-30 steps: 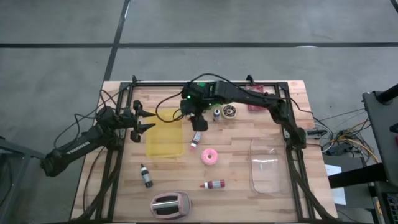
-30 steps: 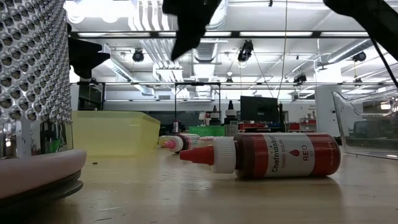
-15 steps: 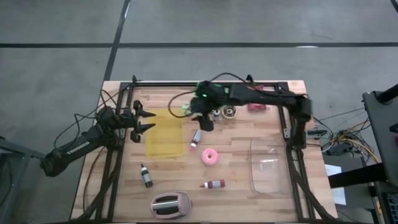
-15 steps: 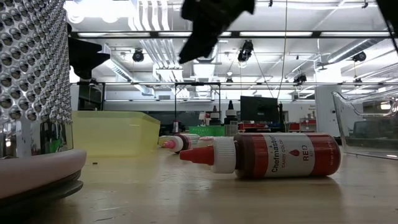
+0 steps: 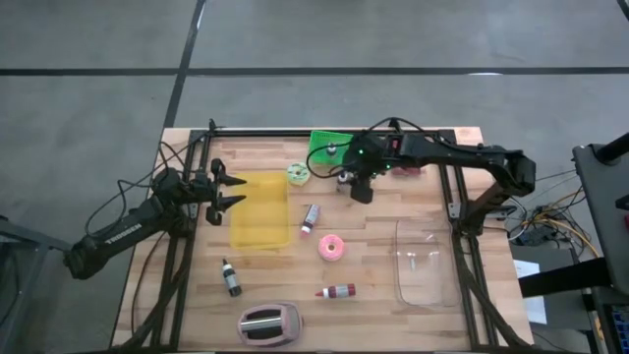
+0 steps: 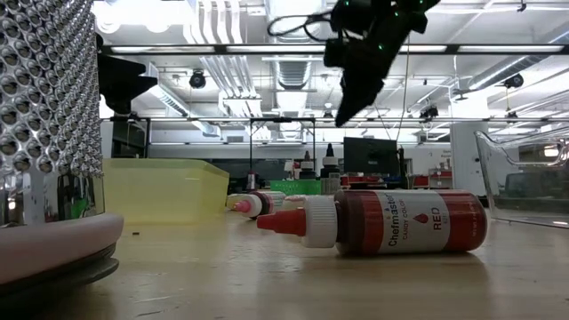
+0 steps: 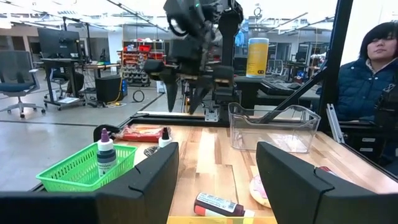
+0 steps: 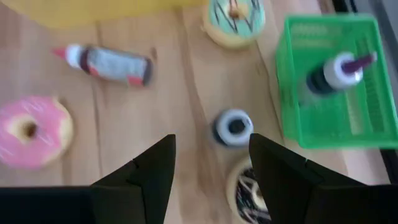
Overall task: Pick & Place Food Item
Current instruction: Put the top black food coloring bottle into the green bin
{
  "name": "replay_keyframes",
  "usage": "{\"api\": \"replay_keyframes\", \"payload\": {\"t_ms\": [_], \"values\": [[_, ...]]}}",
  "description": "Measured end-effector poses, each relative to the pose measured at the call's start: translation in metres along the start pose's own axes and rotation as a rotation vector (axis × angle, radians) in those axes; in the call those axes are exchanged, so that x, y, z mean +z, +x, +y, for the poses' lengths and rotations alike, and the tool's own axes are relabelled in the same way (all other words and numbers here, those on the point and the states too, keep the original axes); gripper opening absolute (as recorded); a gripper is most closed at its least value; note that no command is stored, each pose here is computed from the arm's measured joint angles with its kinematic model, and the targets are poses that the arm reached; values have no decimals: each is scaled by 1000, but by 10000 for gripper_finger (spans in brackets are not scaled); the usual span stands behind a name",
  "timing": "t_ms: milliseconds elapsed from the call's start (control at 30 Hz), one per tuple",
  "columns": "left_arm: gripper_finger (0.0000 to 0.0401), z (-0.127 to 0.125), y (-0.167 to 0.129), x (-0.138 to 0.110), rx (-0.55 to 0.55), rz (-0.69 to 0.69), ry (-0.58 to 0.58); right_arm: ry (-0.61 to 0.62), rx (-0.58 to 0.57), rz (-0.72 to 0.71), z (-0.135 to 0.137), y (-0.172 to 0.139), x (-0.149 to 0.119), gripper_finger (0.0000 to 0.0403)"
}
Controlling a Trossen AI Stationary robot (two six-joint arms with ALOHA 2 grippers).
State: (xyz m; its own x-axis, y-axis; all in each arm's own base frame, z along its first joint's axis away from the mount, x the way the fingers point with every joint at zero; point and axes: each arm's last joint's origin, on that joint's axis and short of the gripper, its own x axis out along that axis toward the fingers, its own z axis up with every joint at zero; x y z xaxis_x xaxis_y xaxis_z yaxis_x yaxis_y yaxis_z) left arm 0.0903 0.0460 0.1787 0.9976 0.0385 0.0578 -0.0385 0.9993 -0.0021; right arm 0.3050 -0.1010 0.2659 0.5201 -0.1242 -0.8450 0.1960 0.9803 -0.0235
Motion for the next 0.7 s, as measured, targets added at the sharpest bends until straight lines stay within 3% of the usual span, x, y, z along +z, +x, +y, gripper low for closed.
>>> {"api": "replay_keyframes", "payload": {"t_ms": [467, 700], "values": [[223, 0, 0, -1, -3, 10, 12, -46, -5, 25, -5, 14, -26, 198], [223, 0, 0, -1, 5, 13, -2, -62, 15, 4, -21, 3, -15, 198]]}}
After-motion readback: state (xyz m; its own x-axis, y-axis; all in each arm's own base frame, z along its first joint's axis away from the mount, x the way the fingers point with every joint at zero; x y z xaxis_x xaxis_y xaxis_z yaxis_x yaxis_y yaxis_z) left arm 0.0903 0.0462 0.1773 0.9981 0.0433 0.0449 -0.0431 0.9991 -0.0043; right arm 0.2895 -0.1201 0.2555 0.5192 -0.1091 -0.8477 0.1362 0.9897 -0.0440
